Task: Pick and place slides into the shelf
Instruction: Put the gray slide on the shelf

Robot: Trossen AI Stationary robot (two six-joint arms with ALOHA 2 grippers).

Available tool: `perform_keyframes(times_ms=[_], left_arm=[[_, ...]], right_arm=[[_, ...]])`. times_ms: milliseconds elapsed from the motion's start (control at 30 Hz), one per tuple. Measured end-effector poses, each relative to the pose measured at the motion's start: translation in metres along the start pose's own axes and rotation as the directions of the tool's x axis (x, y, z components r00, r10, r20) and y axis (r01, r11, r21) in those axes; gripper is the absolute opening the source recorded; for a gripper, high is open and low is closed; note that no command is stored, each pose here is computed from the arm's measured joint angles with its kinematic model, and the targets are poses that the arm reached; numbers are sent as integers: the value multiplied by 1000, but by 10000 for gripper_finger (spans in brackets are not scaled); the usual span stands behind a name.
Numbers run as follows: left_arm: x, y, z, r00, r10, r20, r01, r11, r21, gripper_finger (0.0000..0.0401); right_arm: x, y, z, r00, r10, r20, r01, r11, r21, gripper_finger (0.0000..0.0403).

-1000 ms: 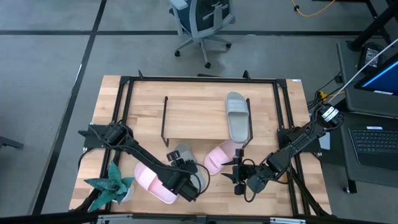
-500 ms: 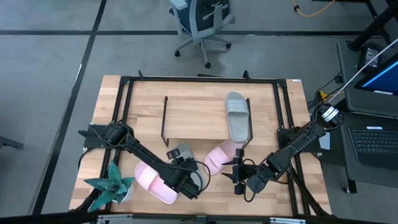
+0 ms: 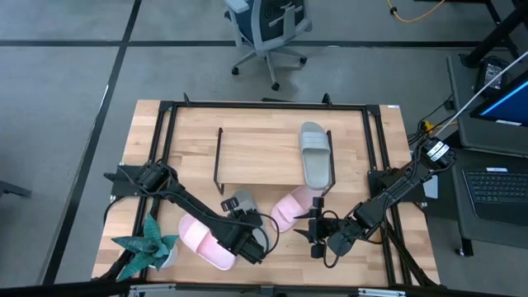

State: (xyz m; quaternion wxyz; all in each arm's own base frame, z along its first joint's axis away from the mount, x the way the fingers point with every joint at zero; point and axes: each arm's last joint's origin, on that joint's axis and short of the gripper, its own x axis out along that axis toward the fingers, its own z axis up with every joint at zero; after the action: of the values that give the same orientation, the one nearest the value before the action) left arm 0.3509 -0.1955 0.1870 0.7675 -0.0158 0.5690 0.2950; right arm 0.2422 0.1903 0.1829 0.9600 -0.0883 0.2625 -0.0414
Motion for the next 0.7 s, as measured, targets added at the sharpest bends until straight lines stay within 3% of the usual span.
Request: perform_keyframes(times_ms=[200, 700], left_arm=[[0, 0, 0, 1000, 2, 7, -2, 1000, 0, 8], [-2, -1, -2, 1000, 10, 24, -10, 1000, 16, 2]], right_arm=[[0, 0, 0, 1000, 0, 0, 0, 1000, 0, 179], [0, 0, 0, 1000, 0, 0, 0, 1000, 0, 179]])
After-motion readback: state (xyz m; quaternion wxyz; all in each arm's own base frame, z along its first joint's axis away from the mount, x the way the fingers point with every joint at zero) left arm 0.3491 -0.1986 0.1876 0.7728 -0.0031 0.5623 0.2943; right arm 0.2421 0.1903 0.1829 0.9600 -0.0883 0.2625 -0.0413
